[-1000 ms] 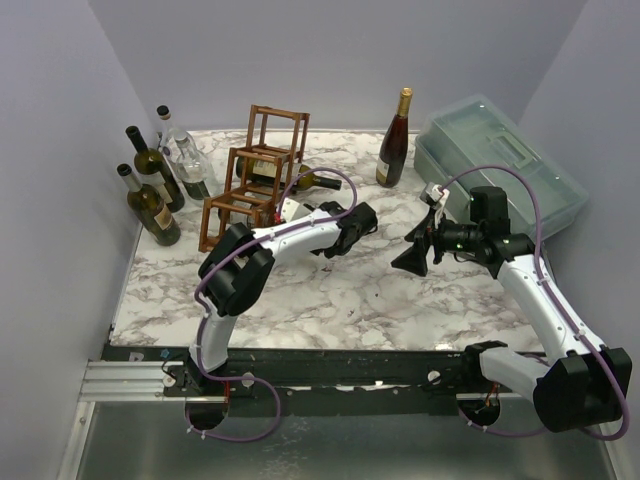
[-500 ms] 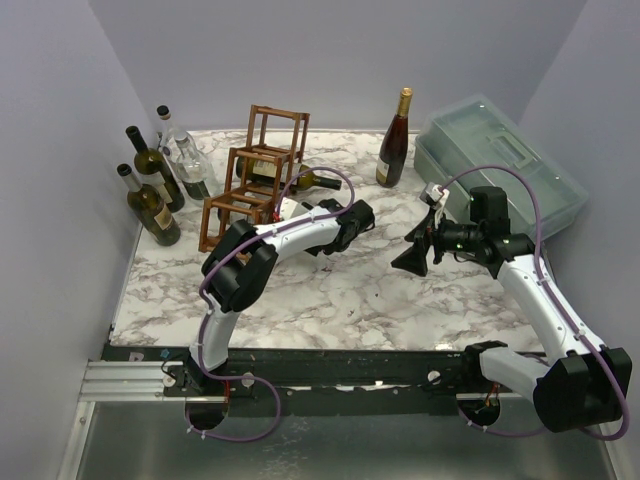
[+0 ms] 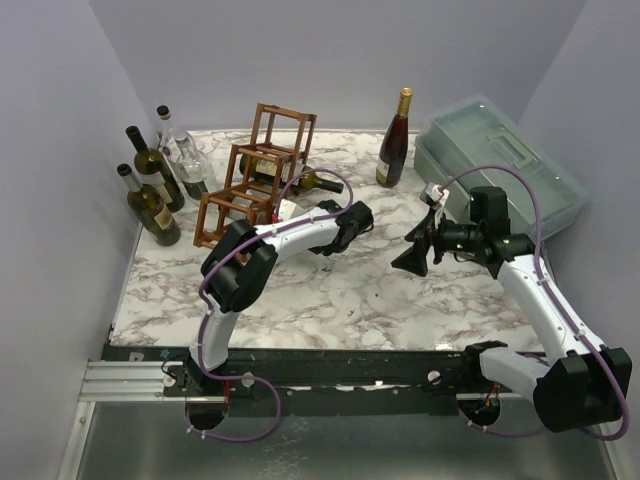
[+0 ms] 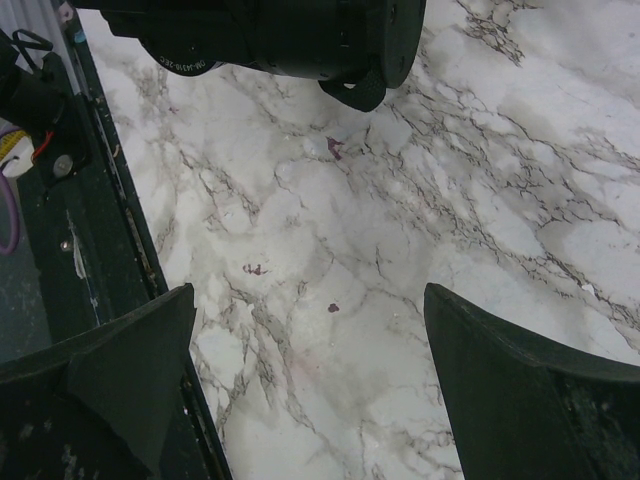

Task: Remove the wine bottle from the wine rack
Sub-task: Pick up the wine bottle from the wine rack.

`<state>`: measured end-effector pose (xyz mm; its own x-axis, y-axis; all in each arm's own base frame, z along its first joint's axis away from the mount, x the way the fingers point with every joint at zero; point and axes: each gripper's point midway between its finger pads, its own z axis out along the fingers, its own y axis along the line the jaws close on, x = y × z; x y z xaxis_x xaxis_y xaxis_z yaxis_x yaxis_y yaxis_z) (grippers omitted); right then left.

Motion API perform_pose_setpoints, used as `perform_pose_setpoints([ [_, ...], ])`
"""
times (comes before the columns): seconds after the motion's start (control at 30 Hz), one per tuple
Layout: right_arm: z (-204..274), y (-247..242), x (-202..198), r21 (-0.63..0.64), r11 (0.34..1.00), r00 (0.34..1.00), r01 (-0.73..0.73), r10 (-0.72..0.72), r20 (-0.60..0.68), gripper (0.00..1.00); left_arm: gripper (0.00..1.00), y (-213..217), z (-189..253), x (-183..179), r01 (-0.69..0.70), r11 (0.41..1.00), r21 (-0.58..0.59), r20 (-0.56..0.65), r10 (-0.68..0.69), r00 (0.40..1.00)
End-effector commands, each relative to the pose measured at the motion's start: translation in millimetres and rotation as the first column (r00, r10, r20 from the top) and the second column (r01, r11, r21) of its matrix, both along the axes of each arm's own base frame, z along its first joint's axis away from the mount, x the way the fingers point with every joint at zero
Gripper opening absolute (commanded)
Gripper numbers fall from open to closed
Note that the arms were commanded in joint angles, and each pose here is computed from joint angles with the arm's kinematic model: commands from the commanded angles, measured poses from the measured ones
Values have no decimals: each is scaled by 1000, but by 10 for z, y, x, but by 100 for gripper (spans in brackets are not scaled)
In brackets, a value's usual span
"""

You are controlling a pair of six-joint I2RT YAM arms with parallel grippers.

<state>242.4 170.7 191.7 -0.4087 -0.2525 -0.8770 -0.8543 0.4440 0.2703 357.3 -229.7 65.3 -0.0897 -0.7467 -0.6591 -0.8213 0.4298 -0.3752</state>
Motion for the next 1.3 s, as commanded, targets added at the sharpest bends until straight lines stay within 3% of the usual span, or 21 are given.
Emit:
perform_pose_setpoints([
  [0.0, -16, -24, 14, -11, 1000, 1000, 5, -5, 3, 99, 5, -24, 93, -41, -46, 997, -57, 46, 49, 998],
  [0.13, 0, -21, 10, -8, 1000, 1000, 1, -1, 8, 99, 0, -94, 140, -74, -31, 997, -64, 60, 35, 998],
  [0.67, 19, -22, 3, -9, 1000, 1000, -2, 2, 10, 99, 0, -190, 329, -342, -84, 992, -98, 68, 91, 994],
  [1.27, 50, -38, -2, -19, 1000, 1000, 3, -3, 29, 99, 0, -592, 549, -652, 17, 984, -175, 91, -1, 996],
])
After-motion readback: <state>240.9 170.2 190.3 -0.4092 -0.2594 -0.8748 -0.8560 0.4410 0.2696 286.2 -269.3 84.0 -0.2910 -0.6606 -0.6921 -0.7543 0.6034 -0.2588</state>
